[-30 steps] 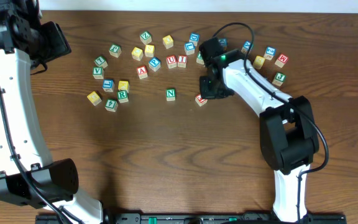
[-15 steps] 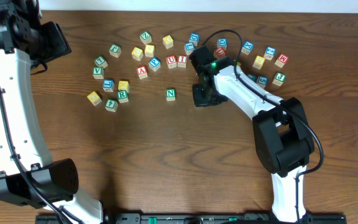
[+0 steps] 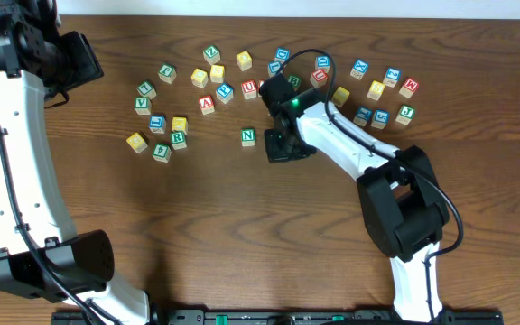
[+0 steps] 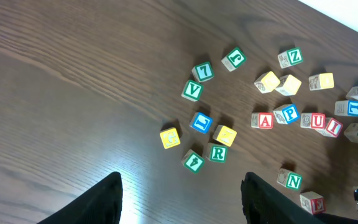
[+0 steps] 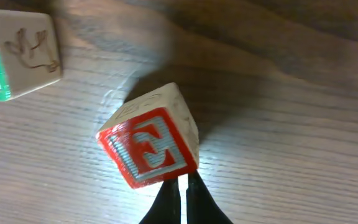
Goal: Spell out NEURIPS
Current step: 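Lower red E and push it against the right side of green N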
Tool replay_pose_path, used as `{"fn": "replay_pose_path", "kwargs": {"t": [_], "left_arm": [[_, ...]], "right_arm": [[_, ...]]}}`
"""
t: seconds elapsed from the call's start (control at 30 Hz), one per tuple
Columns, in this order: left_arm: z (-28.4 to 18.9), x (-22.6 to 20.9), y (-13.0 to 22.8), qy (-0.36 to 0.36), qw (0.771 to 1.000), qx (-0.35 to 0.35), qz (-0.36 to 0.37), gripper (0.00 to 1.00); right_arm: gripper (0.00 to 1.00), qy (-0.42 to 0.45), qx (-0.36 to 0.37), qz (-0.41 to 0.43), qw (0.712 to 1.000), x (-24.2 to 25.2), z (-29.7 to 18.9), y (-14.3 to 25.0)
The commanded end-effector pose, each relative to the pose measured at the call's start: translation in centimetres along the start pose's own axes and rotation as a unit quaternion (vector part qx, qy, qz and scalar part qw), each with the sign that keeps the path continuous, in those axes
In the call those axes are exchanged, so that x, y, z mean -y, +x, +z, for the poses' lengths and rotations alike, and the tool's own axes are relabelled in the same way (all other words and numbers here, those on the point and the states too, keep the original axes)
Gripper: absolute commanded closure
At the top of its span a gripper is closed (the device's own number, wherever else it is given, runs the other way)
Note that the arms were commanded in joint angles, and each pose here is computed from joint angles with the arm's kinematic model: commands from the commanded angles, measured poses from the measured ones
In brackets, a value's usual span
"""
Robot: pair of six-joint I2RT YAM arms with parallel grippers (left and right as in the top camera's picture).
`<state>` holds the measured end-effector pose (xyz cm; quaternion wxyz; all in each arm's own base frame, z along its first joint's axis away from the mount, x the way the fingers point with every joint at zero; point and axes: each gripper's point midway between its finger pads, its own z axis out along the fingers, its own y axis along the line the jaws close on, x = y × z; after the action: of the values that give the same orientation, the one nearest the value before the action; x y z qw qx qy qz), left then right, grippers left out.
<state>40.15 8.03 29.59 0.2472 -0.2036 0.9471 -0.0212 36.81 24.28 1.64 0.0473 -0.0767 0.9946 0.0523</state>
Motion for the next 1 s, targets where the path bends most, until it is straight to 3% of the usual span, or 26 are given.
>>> {"fn": "replay_pose_path", "kwargs": {"t": [0.0, 0.97], "left_arm": [[0.8, -0.4, 0.2, -0.009, 1.000, -0.010, 0.004, 0.39], [0.8, -0.4, 0.2, -0.009, 1.000, -0.011, 0.004, 0.39]], "right_arm": [[0.99, -0.008, -0.002, 0.007, 1.000, -0.5, 0.2, 0.2], [0.99, -0.058, 0.073, -0.009, 0.996, -3.5, -0.2, -3.3]]}}
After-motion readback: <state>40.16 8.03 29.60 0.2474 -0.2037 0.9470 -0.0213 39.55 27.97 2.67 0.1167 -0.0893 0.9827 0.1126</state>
